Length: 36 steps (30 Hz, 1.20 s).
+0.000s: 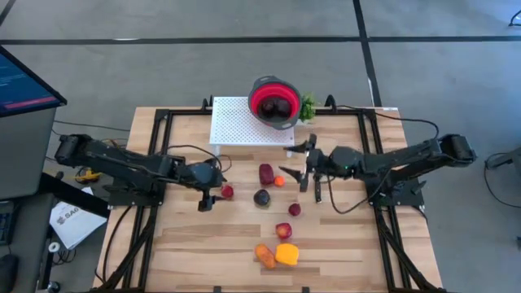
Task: Pick & Place Fruit
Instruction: Put the left red pomegranate into the red strainer bowl
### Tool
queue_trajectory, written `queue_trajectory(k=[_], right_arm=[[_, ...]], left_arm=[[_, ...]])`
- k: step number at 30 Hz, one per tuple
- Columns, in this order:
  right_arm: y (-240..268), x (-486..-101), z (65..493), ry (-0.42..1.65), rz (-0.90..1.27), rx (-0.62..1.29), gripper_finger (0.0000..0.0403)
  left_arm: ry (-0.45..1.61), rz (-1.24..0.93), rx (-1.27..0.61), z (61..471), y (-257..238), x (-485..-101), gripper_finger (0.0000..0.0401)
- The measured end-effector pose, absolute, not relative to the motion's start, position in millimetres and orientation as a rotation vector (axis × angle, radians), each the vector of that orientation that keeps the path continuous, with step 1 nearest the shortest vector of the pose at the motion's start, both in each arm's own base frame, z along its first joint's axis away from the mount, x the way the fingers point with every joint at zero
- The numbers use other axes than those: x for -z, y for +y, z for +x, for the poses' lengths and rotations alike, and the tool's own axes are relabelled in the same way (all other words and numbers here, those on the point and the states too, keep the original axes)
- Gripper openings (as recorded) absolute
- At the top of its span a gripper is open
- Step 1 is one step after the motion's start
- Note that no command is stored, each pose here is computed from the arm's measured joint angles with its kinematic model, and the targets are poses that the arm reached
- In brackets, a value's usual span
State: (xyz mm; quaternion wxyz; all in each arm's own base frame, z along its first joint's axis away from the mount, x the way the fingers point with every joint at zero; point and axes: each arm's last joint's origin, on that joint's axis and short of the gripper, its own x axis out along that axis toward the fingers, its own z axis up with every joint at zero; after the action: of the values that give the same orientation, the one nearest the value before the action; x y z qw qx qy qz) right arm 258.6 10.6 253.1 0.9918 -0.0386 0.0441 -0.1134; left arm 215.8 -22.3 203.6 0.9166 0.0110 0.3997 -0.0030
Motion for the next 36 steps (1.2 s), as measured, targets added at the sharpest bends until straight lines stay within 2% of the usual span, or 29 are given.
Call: queue_trajectory(k=[5,10,16,23,27,33,36], right_arm=[[22.4,-241.2,264.2,0.144,-0.075,0.2,0.0303],[25.7,-227.9,270.5,0.199,-0.095,0.182,0.0303],[26.9,-222.0,273.1,0.227,-0.138,0.171,0.0303],[26.1,-214.4,270.3,0.316,-0.132,0.172,0.0303],[30.2,-204.6,266.4,0.415,-0.102,0.163,0.0303],[36.1,-185.6,254.2,0.631,-0.085,0.157,0.0303],[33.0,-181.9,251.3,0.679,-0.105,0.186,0.0303]], left_arm=[[0.938,0.043,-0.007,217.9,-22.2,-170.8,0.0315],[0.949,0.08,-0.083,222.3,-20.2,-146.2,0.0306],[0.88,0.047,-0.109,233.9,-21.1,-128.7,0.0308],[0.921,0.005,-0.133,235.8,-21.6,-116.9,0.0288],[0.894,-0.037,-0.148,234.9,-22.3,-122.8,0.0255],[0.779,-0.201,-0.203,231.0,-20.8,-150.6,0.0149],[0.715,-0.25,-0.222,237.1,-17.4,-185.8,0.0147]])
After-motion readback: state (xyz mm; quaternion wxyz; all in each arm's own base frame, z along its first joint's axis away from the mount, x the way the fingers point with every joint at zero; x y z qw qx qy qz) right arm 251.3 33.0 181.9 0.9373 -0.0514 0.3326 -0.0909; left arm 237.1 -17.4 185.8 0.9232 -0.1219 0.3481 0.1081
